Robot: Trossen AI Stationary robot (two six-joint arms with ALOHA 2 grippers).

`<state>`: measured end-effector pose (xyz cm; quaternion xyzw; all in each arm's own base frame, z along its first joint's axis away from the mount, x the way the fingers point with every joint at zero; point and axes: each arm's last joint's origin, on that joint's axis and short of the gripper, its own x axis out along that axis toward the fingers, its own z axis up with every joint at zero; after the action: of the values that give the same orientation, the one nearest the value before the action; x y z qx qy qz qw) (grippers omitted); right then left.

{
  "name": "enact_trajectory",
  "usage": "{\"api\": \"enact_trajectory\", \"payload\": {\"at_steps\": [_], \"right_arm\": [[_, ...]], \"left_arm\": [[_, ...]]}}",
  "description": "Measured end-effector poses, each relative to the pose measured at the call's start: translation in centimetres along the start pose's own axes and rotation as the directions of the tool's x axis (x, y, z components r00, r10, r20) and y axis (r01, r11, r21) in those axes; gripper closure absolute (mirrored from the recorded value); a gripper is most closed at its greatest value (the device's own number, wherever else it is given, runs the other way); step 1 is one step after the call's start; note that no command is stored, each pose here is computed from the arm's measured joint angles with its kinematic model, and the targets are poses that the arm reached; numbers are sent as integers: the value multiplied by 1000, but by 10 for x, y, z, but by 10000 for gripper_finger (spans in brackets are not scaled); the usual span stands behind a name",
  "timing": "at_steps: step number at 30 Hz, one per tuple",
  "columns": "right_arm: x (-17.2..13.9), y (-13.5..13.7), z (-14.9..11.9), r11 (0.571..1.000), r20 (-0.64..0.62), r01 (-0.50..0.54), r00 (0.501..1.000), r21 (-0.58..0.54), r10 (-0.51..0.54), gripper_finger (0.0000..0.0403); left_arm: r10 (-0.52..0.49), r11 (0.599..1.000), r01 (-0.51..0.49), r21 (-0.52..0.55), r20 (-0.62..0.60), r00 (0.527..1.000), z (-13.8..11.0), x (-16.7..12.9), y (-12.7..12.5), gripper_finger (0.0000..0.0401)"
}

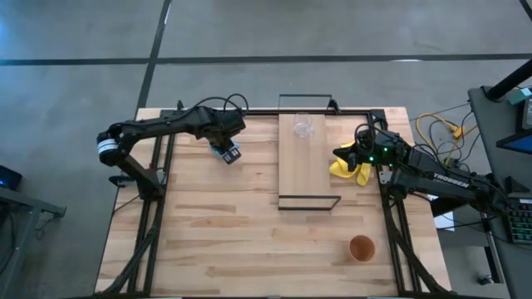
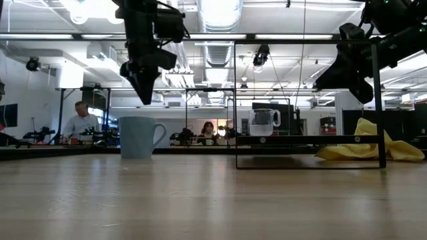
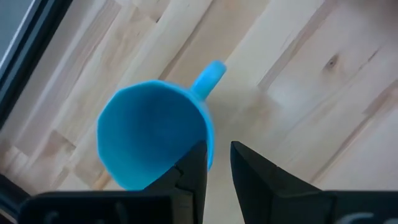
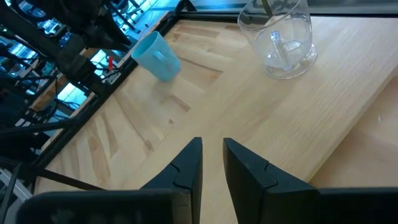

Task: Stack small to large cups/mugs on shelf
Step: Put the blue mug on the shelf

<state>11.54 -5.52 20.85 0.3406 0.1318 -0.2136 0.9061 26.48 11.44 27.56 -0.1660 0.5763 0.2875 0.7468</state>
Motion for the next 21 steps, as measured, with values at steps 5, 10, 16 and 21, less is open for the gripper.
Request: {"api": "enact_trajectory", "payload": {"at_steps": [5, 10, 16, 21], "right_arm": [[0, 0, 0, 1000, 0, 0, 1000, 0, 0, 344], [0, 0, 0, 1000, 0, 0, 1000, 0, 0, 344], [0, 0, 0, 1000, 0, 0, 1000, 0, 0, 344], [0, 0, 0, 1000, 0, 0, 1000, 0, 0, 344]], "left_arm": [[7, 1000, -8, -20, -17, 1000, 2, 6, -1, 345], [17, 999, -19, -26, -53, 998, 4, 17, -4, 345], [30, 999, -32, -18, -97, 995, 7, 31, -7, 345], [37, 999, -38, -14, -109, 993, 8, 36, -8, 345]]}}
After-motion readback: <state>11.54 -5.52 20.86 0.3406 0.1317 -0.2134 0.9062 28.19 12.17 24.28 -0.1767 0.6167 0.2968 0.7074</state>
